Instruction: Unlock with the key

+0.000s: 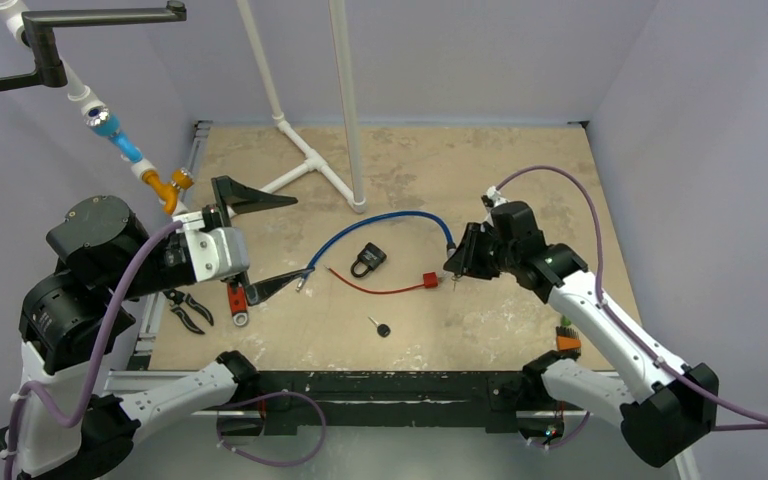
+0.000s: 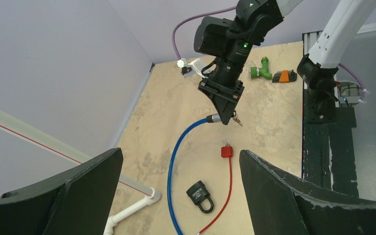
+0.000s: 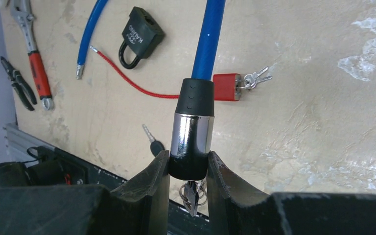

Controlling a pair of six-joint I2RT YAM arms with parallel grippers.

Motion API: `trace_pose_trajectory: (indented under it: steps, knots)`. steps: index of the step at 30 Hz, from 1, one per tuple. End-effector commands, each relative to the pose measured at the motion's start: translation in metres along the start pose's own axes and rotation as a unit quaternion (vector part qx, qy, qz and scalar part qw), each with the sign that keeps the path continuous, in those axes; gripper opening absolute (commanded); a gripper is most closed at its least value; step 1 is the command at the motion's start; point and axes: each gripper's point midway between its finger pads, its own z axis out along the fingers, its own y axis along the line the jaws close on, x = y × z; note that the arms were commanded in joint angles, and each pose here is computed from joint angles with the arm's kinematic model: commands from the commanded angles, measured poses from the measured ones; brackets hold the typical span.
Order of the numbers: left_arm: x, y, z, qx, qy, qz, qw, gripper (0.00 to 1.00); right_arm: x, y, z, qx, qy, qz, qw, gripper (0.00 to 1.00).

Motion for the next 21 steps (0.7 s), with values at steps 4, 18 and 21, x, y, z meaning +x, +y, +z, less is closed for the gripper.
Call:
trace_pose_trajectory:
  steps: [4, 18, 21]
  knots:
    - [-0.006, -0.002, -0.001, 0.009, -0.011, 0.013, 1.000, 0.90, -0.027, -0.009, 0.033, 0.025, -0.022, -0.029, 0.999, 0.00]
    - [-0.002, -0.007, -0.004, 0.012, -0.014, 0.011, 1.000, 0.92, -0.040, -0.073, 0.072, 0.181, -0.035, -0.045, 0.982, 0.02]
    - [-0.002, -0.008, -0.004, 0.014, -0.013, 0.009, 1.000, 0.93, -0.036, -0.082, 0.083, 0.198, -0.026, -0.045, 0.979, 0.04]
